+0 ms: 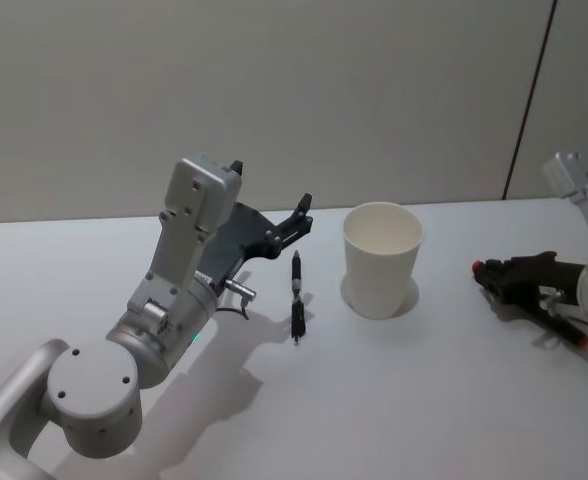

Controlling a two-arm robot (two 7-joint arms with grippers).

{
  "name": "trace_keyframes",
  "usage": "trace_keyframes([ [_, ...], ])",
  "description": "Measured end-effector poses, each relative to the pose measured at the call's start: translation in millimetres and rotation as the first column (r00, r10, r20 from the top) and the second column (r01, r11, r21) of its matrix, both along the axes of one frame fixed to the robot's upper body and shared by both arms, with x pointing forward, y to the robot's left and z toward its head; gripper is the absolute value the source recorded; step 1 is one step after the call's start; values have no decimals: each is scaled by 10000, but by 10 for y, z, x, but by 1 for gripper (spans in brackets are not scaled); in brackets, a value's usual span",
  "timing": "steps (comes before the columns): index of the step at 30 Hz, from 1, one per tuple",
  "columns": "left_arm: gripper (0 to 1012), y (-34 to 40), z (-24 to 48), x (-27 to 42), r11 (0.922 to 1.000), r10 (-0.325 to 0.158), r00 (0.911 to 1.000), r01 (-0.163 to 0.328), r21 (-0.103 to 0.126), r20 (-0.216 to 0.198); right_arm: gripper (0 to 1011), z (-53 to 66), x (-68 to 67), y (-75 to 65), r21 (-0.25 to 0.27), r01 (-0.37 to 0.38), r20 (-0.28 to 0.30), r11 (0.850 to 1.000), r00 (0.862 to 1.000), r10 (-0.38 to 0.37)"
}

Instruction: Place the pen into the pen holder.

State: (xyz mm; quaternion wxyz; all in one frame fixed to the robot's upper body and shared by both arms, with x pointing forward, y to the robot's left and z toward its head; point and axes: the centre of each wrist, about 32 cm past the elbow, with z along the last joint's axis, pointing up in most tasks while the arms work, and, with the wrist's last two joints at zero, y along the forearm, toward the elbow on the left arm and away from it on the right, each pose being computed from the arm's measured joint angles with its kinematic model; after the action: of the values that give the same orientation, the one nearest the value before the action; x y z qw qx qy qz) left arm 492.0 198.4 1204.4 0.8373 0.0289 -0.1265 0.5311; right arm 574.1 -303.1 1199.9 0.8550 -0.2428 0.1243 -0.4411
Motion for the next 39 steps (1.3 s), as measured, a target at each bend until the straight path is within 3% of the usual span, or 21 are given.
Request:
trace_keyframes([
  [11,1001,0,0,0,10000,0,10000,0,0,0,171,111,117,169,243,-2,1117,9997,9937,-26],
  [23,1001,0,0,0,10000,0,10000,0,0,1,171,246,204,316,689,237,2790,9973,9594,-421],
  [26,1001,0,0,0,10000,-1,10000,1,0,0,170,279,222,358,862,358,3378,9956,9391,-631],
  [27,1001,0,0,0,10000,0,10000,0,0,0,171,279,222,358,862,358,3378,9956,9391,-631],
  [31,1001,0,0,0,10000,0,10000,0,1,0,171,318,245,419,1130,510,4113,9923,9067,-934],
  [33,1001,0,0,0,10000,0,10000,0,0,0,171,324,248,426,1167,530,4215,9918,9015,-977],
  [39,1001,0,0,0,10000,0,10000,0,0,0,171,366,281,499,1561,738,5147,9850,8450,-1449],
])
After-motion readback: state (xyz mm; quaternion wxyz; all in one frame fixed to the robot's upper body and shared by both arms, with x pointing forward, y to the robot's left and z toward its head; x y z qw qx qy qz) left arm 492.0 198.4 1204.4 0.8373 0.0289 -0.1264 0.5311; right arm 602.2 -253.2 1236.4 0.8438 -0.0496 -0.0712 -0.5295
